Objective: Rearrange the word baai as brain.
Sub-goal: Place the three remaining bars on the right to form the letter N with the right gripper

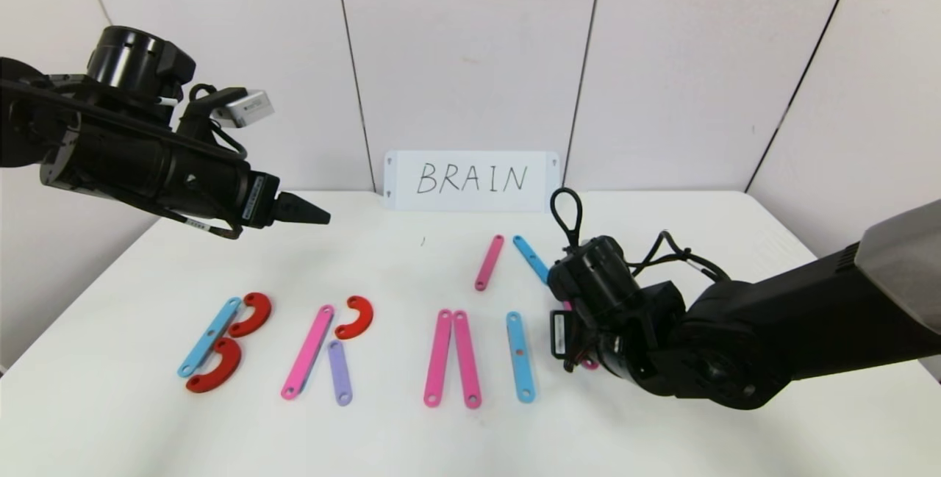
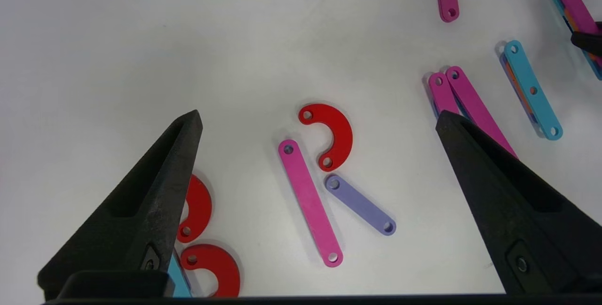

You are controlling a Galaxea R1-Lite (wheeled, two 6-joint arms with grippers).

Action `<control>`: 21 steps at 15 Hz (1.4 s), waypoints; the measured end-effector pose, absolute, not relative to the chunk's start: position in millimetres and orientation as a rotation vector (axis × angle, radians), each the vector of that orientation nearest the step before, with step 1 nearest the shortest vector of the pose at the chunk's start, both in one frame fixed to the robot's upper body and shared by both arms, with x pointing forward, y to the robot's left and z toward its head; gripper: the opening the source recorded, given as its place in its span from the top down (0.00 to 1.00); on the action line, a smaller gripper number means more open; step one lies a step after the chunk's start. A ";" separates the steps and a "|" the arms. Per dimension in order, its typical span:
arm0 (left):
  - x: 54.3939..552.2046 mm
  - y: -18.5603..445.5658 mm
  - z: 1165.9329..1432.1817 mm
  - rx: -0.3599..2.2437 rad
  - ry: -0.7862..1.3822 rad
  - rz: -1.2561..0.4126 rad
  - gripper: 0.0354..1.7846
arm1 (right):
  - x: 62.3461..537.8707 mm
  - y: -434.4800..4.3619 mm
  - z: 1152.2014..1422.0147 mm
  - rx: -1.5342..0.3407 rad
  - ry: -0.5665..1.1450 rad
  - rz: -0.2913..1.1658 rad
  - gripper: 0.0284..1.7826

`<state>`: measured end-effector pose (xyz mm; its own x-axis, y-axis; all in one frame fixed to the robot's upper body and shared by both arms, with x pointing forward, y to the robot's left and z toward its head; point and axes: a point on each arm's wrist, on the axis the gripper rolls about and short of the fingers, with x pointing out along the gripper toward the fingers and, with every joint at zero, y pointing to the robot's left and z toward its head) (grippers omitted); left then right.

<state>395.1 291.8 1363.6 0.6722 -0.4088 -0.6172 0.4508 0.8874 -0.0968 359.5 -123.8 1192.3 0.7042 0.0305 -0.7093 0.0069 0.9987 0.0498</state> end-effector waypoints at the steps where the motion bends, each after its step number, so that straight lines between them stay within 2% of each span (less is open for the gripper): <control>1: 395.1 291.9 1363.6 0.065 0.679 -0.484 0.03 | 358.9 -124.1 1191.1 0.049 0.794 0.013 0.85; 7: 395.6 291.8 1363.5 0.064 0.678 -0.484 0.03 | 355.9 -121.4 1187.2 0.047 0.807 0.017 0.84; 10: 396.3 291.8 1363.0 0.064 0.680 -0.483 0.03 | 355.3 -120.8 1185.5 0.043 0.812 0.019 0.79; 12: 396.8 291.8 1362.5 0.064 0.681 -0.483 0.03 | 355.4 -120.7 1185.2 0.043 0.813 0.019 0.70; 17: 397.2 291.6 1362.5 0.064 0.681 -0.484 0.03 | 355.2 -120.9 1185.0 0.044 0.814 0.018 0.24; 19: 397.2 291.7 1362.6 0.064 0.681 -0.484 0.03 | 355.2 -120.9 1185.7 0.045 0.811 0.019 0.12; 21: 397.3 291.7 1363.0 0.062 0.680 -0.484 0.03 | 356.2 -120.9 1187.3 0.044 0.805 0.022 0.04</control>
